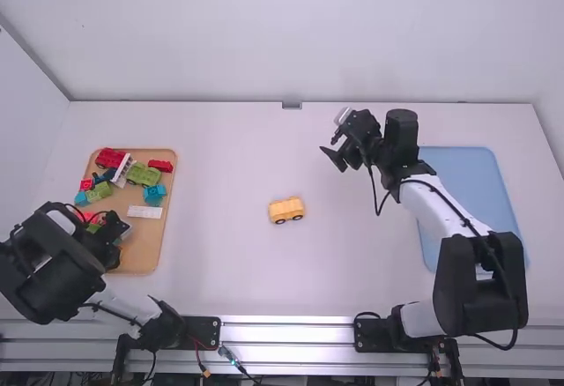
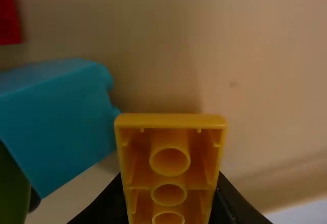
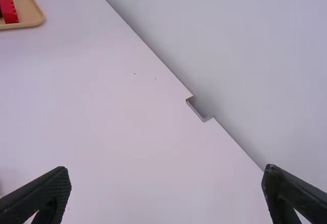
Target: Assemble lego blocks to make yellow taxi
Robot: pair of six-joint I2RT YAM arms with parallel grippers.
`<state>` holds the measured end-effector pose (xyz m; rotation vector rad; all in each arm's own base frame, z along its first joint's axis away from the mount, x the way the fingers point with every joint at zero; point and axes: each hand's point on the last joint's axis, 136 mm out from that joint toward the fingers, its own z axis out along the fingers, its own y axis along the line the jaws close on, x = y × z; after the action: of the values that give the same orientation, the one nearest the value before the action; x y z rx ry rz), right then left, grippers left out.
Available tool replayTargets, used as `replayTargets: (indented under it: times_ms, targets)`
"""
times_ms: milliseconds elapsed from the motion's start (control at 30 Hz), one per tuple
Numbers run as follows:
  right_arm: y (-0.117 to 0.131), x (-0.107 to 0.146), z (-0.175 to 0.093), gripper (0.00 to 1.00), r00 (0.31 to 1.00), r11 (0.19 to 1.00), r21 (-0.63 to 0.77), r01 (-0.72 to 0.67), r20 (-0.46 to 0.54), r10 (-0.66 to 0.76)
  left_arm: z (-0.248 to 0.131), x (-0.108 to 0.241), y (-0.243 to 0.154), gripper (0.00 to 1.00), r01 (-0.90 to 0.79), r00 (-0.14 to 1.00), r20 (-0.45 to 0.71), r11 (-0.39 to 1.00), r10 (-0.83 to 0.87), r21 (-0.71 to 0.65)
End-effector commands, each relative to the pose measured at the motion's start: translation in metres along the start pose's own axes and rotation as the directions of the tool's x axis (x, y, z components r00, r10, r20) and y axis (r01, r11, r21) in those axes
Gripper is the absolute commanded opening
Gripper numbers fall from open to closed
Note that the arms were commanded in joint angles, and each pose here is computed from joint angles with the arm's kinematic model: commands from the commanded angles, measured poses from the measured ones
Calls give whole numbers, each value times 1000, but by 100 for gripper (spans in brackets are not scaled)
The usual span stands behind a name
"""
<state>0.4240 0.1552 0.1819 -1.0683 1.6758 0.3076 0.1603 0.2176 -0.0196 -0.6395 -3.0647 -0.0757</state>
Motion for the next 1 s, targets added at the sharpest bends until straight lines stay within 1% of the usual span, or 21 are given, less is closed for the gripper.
replayTargets:
  times_ms: [0, 133, 233, 300, 500, 633, 867, 967]
  targets:
    - [-9, -17, -5, 99, 999, 1000, 22, 16, 31, -16, 6, -5, -9, 29, -20, 1000, 8, 999, 20, 26]
    - [-9, -17, -5, 99, 999, 1000, 21, 15, 31, -16, 6, -17, -5, 29, -43, 998, 42, 999, 43, 1]
    - [-9, -17, -5, 99, 999, 1000, 21, 16, 31, -16, 5, -35, -6, 30, -78, 993, 93, 997, 78, -4]
    - [-9, -17, -5, 99, 999, 1000, 21, 15, 31, -16, 4, -50, -9, 29, -113, 985, 127, 994, 113, -9]
    - [-8, -19, -5, 99, 999, 1000, 15, 16, 37, -16, 2, -73, -18, 28, -203, 970, 131, 979, 204, -17]
    - [-3, -22, -3, 99, 999, 1000, 3, 22, 43, -22, -5, -94, -20, 28, -225, 964, 142, 974, 227, -28]
    - [11, -32, 5, 99, 997, 999, -26, 46, 61, -44, -34, -158, -21, 25, -245, 946, 196, 965, 259, -91]
    - [11, -31, 4, 99, 997, 999, -25, 47, 61, -45, -44, -181, -24, 27, -264, 934, 217, 957, 284, -118]
